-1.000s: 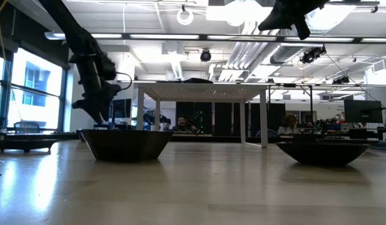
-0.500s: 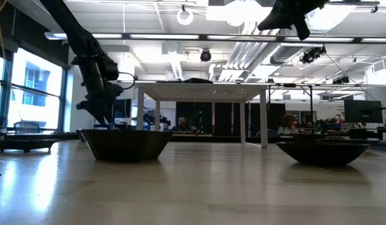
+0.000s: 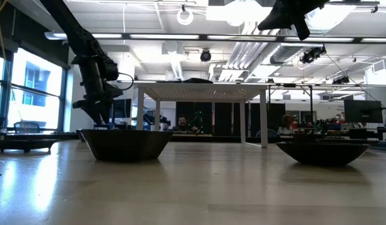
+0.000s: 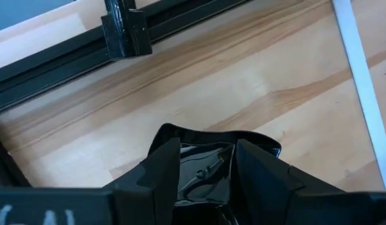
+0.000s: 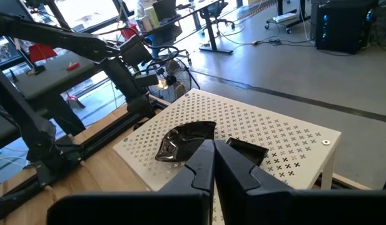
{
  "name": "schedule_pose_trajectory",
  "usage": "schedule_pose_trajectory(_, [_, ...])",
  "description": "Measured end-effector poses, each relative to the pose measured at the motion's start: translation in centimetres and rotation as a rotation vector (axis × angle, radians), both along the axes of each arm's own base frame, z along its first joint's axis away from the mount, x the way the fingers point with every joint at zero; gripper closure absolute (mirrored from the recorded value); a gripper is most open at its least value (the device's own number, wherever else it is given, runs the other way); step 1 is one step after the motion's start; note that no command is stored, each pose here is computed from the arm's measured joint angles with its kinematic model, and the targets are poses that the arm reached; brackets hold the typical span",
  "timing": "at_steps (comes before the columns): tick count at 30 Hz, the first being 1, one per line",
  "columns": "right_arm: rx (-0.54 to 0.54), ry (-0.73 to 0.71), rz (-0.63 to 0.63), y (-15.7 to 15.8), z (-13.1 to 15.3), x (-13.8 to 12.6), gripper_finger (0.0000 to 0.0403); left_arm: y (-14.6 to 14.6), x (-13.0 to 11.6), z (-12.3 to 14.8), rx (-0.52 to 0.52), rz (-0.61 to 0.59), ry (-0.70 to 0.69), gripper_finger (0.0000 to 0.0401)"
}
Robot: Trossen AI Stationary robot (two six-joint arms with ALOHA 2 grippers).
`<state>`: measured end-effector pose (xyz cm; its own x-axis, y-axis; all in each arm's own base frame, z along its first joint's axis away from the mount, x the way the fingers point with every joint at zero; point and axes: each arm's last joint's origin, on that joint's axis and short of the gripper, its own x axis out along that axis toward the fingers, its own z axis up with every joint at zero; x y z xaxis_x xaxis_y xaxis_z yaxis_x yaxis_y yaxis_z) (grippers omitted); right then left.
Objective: Pick & Place Mini shaped plates
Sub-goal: Put the distorted black square plate on the shelf
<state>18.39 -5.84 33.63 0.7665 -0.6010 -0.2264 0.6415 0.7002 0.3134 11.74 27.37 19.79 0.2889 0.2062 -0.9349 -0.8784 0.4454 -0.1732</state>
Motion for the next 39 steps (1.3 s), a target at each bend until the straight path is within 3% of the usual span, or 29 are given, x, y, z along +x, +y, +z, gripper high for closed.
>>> schedule_pose_trajectory(5, [0.0,0.0,0.0,0.0,0.0,0.0,0.0397,-0.02,0.01,0.0,0.0,-0.013,-0.001,0.0263])
schedule_pose_trajectory(13, [0.001,-0.001,0.0,0.0,0.0,0.0,0.0398,-0.23,-0.09,-0.07,-0.006,-0.069,0.02,0.0374])
schedule_pose_trajectory(16, [0.001,-0.001,0.0,0.01,0.0,0.0,0.0397,-0.24,-0.24,-0.12,0.002,-0.049,0.068,0.0397])
schedule_pose_trajectory(20, [0.001,-0.001,0.0,0.01,0.0,0.0,0.0401,-0.2,-0.36,-0.13,0.018,-0.051,0.11,0.0374])
schedule_pose_trajectory(30, [0.005,-0.002,0.014,0.04,-0.01,0.03,0.0397,-0.48,-0.23,-0.15,-0.019,-0.107,0.049,0.0239])
schedule_pose_trajectory(39, [0.002,0.003,0.031,0.07,-0.01,0.06,0.0397,-0.43,-0.09,-0.14,-0.01,-0.155,0.022,0.0228])
